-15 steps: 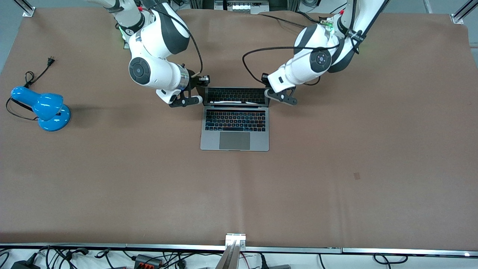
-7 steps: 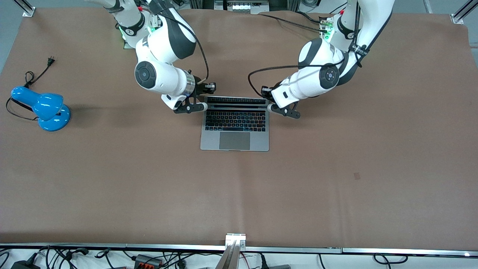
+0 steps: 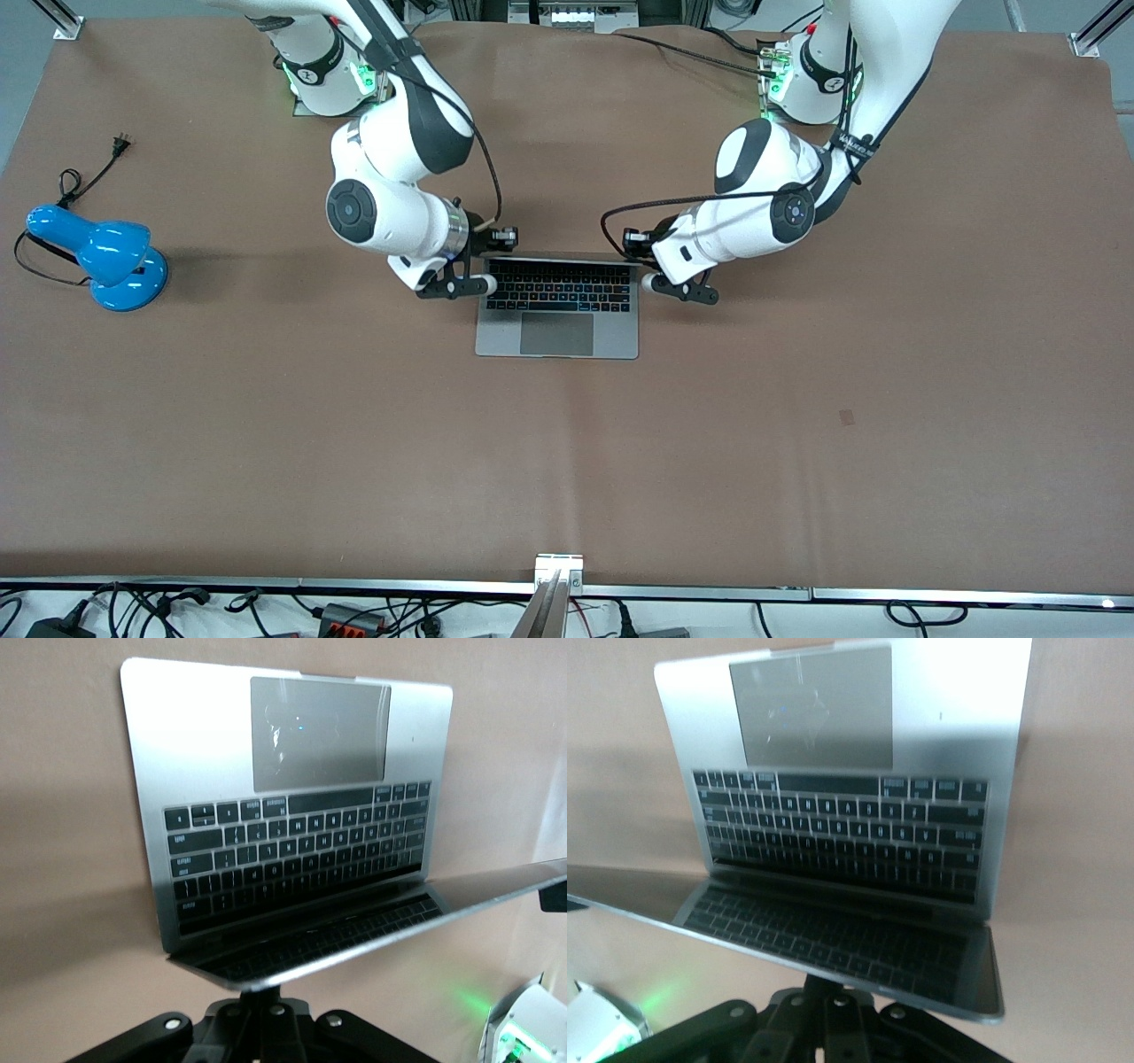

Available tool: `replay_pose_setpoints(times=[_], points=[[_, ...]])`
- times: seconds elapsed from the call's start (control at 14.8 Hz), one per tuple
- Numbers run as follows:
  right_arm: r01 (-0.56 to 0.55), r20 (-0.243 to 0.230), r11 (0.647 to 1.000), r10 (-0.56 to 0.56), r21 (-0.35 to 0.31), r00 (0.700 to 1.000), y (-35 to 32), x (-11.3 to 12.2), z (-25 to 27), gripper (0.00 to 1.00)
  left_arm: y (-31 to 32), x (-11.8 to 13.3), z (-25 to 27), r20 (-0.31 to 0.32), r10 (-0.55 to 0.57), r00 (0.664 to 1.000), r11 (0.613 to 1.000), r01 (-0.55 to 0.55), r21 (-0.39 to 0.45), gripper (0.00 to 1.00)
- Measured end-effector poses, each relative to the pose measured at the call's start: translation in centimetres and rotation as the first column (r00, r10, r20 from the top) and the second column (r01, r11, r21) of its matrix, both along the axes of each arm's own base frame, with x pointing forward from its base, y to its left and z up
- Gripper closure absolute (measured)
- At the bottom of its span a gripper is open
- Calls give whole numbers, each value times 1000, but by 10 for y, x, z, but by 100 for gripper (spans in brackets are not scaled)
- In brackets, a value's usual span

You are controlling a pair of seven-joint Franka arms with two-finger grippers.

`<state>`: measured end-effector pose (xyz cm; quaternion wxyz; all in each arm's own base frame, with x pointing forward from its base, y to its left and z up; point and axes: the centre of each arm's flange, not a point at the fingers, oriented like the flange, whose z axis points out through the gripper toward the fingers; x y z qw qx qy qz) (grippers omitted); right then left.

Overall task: Close laptop with both arms from behind
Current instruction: 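Lower both grippers behind the screen and push it toward the keyboard, then press the lid down with both grippers until it shuts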

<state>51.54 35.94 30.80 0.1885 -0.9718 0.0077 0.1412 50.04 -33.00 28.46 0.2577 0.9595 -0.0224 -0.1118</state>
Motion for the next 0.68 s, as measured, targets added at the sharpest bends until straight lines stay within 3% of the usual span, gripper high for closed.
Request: replay_pose_setpoints(times=[0.34,0.68], points=[[-3,29,999,4,-38,1000,1,17,-25,99,3,10,-26,18,49,999,999,-49,-14,99],[7,81,990,4,-139,997,2,30,-61,99,11,23,-38,34,46,998,999,-46,-1,99]])
